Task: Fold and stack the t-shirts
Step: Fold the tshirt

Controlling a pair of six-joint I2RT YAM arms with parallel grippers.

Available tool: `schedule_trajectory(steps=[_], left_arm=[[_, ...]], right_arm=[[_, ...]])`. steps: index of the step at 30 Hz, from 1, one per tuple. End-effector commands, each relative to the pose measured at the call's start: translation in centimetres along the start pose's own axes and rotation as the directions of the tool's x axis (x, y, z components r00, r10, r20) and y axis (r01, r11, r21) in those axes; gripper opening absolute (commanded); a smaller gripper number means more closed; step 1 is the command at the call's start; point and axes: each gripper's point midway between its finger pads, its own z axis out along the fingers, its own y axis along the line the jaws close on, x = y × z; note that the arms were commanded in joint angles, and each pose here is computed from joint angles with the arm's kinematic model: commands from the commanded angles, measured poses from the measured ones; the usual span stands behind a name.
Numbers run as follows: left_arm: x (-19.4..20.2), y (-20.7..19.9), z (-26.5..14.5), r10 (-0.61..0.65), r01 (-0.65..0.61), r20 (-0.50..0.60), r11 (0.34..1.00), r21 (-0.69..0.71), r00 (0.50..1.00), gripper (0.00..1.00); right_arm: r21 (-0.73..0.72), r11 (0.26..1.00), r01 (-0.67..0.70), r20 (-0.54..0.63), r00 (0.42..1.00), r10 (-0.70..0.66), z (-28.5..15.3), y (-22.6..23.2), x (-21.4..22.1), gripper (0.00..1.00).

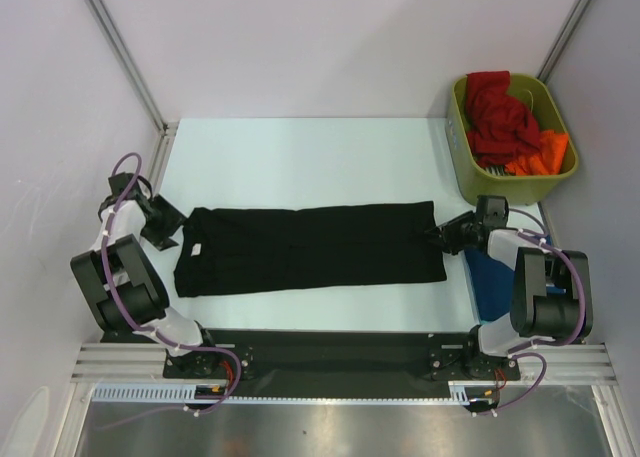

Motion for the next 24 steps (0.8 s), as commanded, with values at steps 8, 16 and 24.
schedule_trajectory(steps=[8, 16, 24], left_arm=[[-1.9, -0.8, -0.6, 0.036, -0.037, 0.041, 0.999, 0.009, 0.998, 0.62], [-2.3, -0.6, -0.8, 0.031, -0.032, 0.045, 0.999, 0.009, 0.999, 0.62], [-2.5, -0.8, -0.8, 0.026, -0.027, 0.046, 1.000, 0.014, 0.999, 0.62]], right_arm=[[-0.065, 0.996, -0.055, 0.052, 0.997, 0.058, 0.1, 1.4, -1.5, 0.36], [-0.030, 0.997, -0.073, 0.068, 0.995, 0.074, 0.2, 0.5, -1.6, 0.35], [-0.009, 0.996, -0.085, 0.055, 0.995, 0.085, 1.3, -0.2, -1.7, 0.34]])
